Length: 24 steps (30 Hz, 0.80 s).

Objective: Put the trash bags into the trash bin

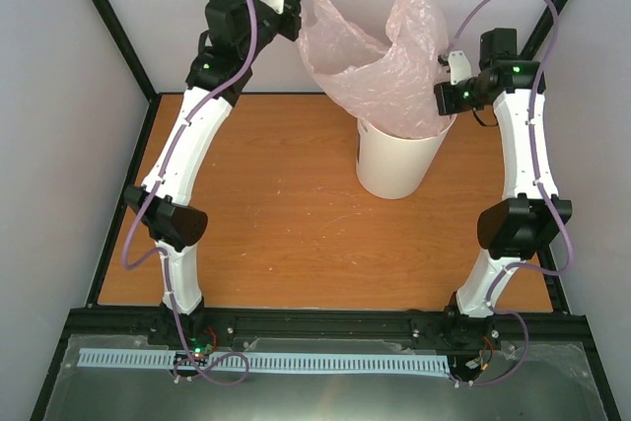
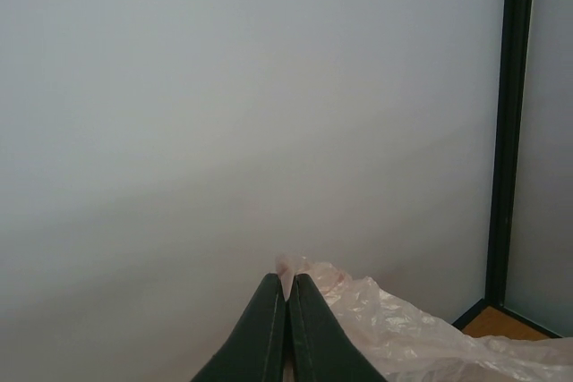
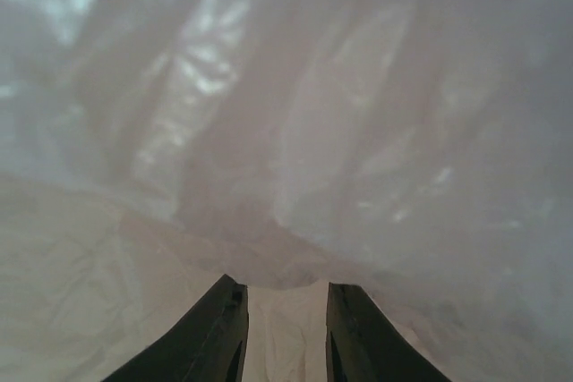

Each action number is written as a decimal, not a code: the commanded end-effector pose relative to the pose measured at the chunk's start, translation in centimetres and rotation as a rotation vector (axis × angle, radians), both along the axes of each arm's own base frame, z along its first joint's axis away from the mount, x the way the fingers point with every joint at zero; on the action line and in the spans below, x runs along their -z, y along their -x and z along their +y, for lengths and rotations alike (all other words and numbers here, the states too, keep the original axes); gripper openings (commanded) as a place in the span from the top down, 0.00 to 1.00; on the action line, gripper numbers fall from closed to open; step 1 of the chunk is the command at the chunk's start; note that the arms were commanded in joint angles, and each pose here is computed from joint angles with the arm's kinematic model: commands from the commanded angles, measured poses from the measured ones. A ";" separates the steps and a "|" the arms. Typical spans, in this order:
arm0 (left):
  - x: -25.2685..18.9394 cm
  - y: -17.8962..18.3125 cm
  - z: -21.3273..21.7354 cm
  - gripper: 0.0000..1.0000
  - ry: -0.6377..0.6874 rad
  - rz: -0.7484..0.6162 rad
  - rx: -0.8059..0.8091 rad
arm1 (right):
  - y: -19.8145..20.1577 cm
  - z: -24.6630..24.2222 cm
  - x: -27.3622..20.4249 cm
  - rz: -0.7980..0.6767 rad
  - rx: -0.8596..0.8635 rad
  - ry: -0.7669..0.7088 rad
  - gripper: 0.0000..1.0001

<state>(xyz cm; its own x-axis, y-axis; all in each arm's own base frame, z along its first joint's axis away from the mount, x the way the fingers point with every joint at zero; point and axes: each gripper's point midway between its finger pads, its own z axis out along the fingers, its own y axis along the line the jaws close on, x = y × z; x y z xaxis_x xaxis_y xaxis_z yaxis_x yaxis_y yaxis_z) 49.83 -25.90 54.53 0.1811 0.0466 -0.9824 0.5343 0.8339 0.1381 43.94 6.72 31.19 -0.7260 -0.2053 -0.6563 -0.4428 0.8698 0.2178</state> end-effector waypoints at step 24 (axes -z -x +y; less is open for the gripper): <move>3.5 1.5 -4.0 0.99 0.027 0.129 0.217 | 3.6 -4.2 -5.5 -0.116 0.096 0.053 0.56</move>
<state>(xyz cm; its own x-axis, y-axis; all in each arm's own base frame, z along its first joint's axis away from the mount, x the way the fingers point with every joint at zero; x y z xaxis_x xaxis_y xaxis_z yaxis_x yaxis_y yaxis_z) 50.53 -28.89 48.35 0.0181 0.0464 -0.9988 0.6551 0.7540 0.0469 40.18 2.89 35.60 -0.6842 -0.1841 -0.7057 -0.3806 0.9155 0.1303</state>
